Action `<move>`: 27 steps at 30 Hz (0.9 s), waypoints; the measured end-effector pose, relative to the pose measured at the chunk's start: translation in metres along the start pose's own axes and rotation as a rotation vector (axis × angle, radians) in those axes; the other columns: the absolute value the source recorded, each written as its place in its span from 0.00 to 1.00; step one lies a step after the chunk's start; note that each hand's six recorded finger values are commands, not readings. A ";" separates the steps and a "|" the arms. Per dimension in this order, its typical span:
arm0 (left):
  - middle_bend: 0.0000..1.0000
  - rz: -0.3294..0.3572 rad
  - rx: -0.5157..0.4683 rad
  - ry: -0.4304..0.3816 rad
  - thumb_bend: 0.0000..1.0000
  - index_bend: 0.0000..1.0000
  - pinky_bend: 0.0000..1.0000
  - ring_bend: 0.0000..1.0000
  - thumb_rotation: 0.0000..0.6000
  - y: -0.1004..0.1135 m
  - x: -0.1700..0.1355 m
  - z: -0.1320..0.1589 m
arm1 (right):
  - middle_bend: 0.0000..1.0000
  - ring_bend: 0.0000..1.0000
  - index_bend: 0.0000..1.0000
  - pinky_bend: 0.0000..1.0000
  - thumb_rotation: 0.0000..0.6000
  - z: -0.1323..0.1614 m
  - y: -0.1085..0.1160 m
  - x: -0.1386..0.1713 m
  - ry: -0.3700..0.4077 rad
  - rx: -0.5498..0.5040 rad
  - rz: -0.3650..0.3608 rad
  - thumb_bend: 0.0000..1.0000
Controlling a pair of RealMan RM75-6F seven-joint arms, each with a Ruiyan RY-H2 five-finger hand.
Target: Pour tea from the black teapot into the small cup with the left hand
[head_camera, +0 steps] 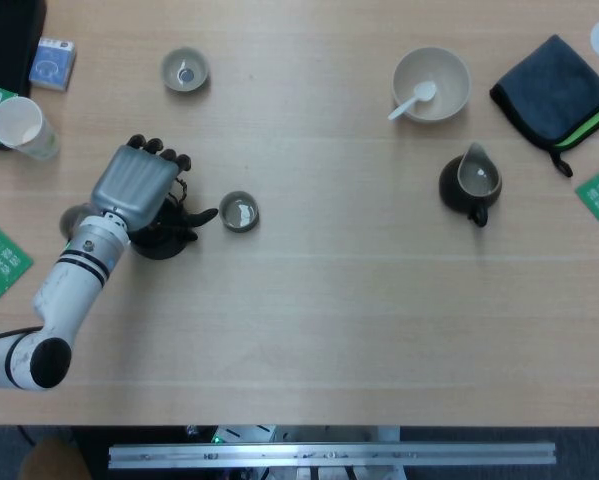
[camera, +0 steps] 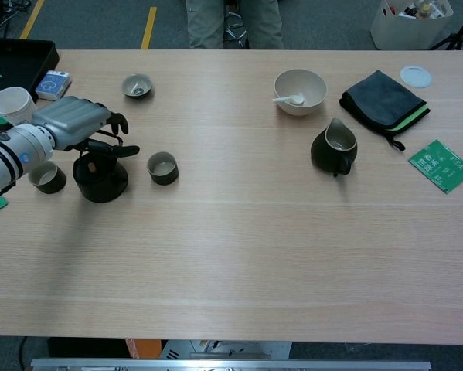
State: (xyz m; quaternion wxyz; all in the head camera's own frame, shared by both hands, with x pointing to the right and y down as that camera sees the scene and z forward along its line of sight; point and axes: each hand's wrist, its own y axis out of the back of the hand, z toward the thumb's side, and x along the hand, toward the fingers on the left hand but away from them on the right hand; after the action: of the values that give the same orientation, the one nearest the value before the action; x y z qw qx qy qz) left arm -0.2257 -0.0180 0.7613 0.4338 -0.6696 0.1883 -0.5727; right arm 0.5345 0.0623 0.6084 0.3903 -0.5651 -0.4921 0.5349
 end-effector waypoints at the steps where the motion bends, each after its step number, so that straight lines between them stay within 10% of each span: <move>1: 0.33 -0.003 0.002 0.005 0.11 0.28 0.18 0.19 0.02 -0.001 0.001 -0.001 | 0.20 0.13 0.18 0.14 1.00 0.000 0.000 0.000 -0.001 0.000 0.000 0.01; 27: 0.48 0.037 0.053 -0.001 0.11 0.47 0.18 0.34 0.06 0.005 -0.010 0.000 | 0.20 0.13 0.18 0.14 1.00 -0.001 -0.001 0.001 -0.001 -0.003 -0.001 0.01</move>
State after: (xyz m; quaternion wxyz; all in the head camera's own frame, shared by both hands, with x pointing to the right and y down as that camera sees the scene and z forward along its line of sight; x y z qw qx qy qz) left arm -0.2268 -0.0132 0.7516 0.4622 -0.6544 0.1852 -0.5690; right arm 0.5355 0.0639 0.6093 0.3895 -0.5650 -0.4933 0.5345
